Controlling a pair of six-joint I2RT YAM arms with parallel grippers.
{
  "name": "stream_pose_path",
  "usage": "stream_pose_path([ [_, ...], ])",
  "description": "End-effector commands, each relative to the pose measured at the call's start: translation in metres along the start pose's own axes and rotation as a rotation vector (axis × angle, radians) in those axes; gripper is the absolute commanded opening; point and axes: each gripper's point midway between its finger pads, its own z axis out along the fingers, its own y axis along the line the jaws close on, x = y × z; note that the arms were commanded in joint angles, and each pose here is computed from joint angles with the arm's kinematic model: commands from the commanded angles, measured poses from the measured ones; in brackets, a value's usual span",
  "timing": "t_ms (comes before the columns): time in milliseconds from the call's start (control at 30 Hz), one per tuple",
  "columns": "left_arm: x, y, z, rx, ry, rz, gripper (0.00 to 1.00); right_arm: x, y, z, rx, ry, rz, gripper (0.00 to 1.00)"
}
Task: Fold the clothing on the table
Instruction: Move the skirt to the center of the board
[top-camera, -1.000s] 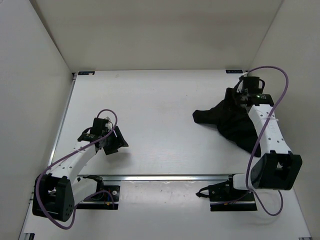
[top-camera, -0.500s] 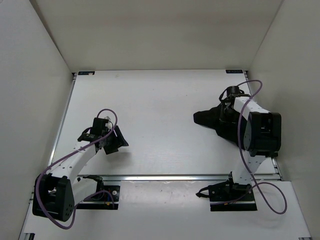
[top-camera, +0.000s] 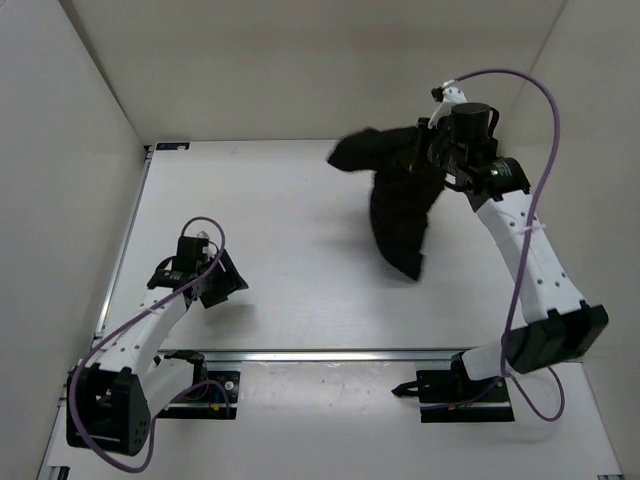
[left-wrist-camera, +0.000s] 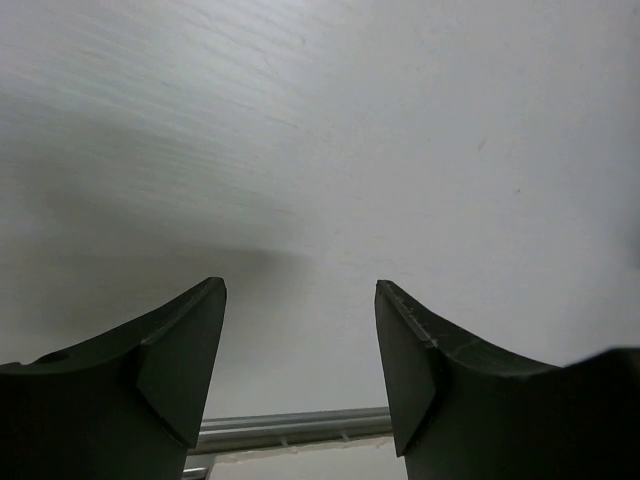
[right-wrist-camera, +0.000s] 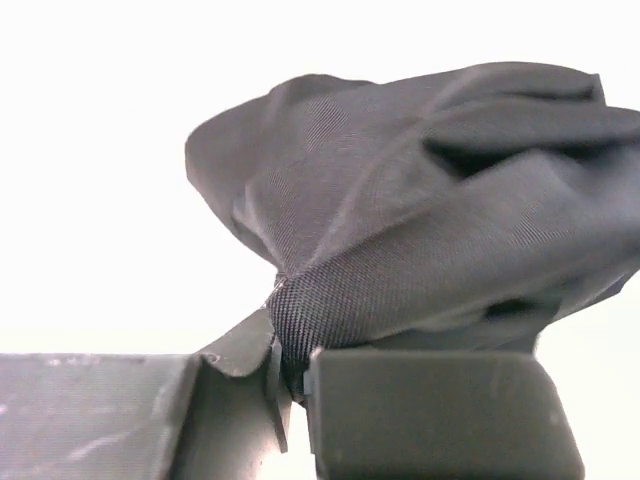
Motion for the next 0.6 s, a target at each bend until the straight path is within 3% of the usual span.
stream_pose_path([
  [0, -0.043, -0.002, -0.029, -0.012, -0.188, -0.031, 0.72, -0.034, 0.059, -0.031, -0.217, -0.1, -0.034, 0.0],
  [133, -0.066, -0.011, -0.051, -0.018, -0.263, -0.024, 0.73, 0.013, 0.053, -0.018, -0.296, 0.016, 0.071, 0.0],
  [233, -0.073, -0.013, -0.059, -0.03, -0.283, -0.013, 0.74, 0.057, 0.042, -0.014, -0.325, 0.11, 0.157, 0.11],
  [300, -0.077, -0.01, -0.06, -0.052, -0.298, -0.012, 0.74, 0.116, 0.02, -0.017, -0.274, 0.23, 0.24, 0.31],
  [333, -0.078, -0.011, -0.061, -0.051, -0.304, -0.004, 0.75, 0.139, 0.006, -0.022, -0.232, 0.264, 0.282, 0.49],
  [433, -0.079, -0.012, -0.056, -0.046, -0.298, 0.007, 0.75, 0.172, -0.026, -0.033, -0.152, 0.306, 0.329, 0.79],
  [567, -0.062, -0.04, -0.04, 0.035, -0.2, 0.024, 0.75, 0.173, -0.047, -0.028, -0.041, 0.314, 0.271, 0.84],
])
